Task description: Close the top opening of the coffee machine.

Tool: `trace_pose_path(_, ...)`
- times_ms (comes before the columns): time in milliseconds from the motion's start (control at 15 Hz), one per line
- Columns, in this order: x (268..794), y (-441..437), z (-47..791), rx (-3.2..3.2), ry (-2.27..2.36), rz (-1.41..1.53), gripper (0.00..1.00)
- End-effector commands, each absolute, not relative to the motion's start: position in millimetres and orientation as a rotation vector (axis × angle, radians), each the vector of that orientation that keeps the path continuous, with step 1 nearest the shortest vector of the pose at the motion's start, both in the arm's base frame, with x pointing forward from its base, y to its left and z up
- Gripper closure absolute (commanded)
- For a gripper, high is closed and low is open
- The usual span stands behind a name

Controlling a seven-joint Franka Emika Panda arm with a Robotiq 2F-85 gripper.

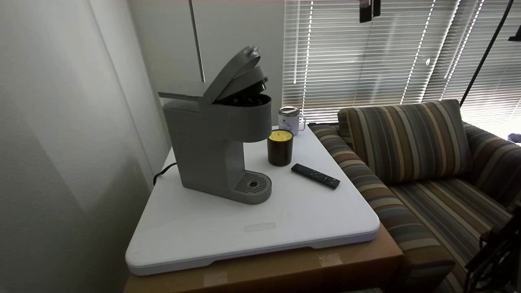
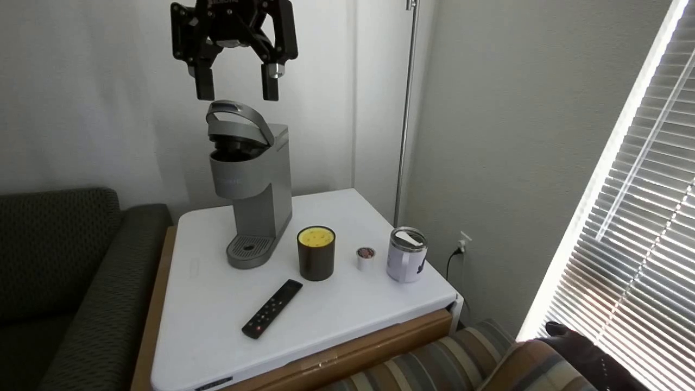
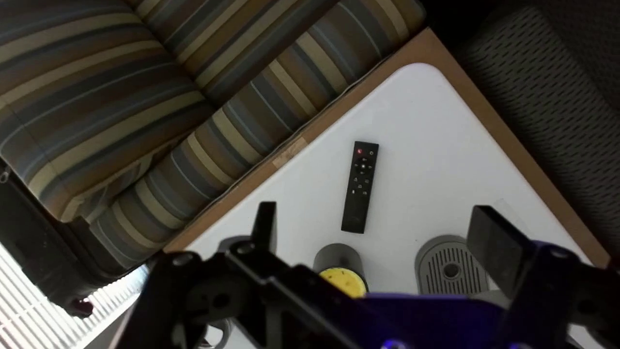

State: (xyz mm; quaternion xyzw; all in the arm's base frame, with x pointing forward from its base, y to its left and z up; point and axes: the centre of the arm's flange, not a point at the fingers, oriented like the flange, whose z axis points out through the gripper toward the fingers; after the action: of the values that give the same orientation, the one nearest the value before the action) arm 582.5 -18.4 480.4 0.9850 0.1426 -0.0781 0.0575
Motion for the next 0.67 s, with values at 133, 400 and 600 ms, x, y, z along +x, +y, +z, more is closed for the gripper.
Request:
trace_pose_path(133,631,26,487,2.978,0.584,-0.202,0.00)
trace_pose_path(400,649,61,493,2.952,0.669,-0.160,0.00)
trace_pose_path(600,661,88,498,2.935,0.731,-0.128,0.34)
